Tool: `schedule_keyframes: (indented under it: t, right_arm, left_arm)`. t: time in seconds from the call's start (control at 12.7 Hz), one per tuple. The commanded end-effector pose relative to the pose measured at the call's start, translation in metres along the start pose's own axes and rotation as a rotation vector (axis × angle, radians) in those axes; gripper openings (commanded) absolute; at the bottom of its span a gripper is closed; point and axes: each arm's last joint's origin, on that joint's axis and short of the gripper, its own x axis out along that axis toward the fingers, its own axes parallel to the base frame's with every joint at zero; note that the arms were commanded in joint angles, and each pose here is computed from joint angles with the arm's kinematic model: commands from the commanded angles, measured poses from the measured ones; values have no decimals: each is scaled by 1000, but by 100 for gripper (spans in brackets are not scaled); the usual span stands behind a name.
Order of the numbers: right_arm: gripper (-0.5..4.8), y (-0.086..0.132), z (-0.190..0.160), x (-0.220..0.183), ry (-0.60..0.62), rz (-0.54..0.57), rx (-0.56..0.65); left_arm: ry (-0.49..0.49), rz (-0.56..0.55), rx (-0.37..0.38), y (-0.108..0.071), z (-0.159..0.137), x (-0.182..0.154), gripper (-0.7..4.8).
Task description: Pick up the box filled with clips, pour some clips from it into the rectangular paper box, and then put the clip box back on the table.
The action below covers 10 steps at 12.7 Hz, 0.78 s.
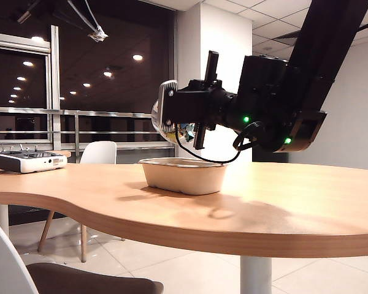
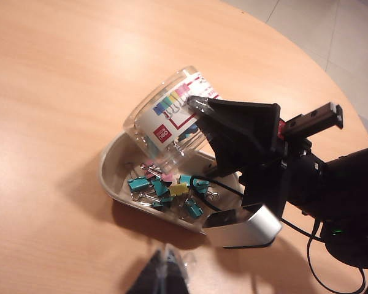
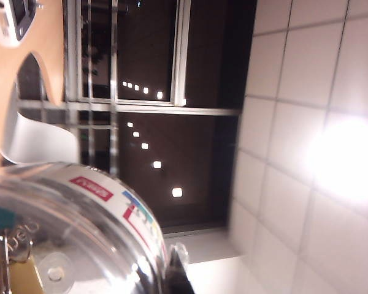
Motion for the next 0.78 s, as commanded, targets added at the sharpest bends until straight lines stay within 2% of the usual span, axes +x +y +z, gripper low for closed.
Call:
schedule_keyframes:
  t: [0.08,0.16,0.24,0.31,0.39,0.47,0.55,0.63,0.78]
  right_arm:
    - [-2,-11,-1,3,44,-49,60]
    - [-2,-11,-1,3,46,-47,-17]
    - [-2,-14,-1,3,44,-59,50]
    - [-2,-18,-1,4,41,-71,194]
    - [-2,-13,-2,3,55,-54,68]
    - [-2,-11,-2,3,54,-53,149]
    - [-2,-12,-1,3,51,-58,119]
    - [-2,-25,-3,11,48,-102,79]
    - [-5,-28,-1,16,44,-119,27]
  left_arm:
    - [-10,-7,5,-1,2,-2,-6]
    - [-10,-6,5,-1,2,-2,-6]
    - [-10,-7,5,-1,2,-2,-6]
    - [-10,-6,5,-1,2,-2,-6]
    - [-11,-7,5,-1,2,-2,-6]
    - [-11,-7,5,-1,2,-2,-6]
    - [-10,-6,5,-1,2,-2,-6]
    - [-11,-6,5,-1,2,-2,-6]
    - [-12,-6,5,-1,2,-2,-6]
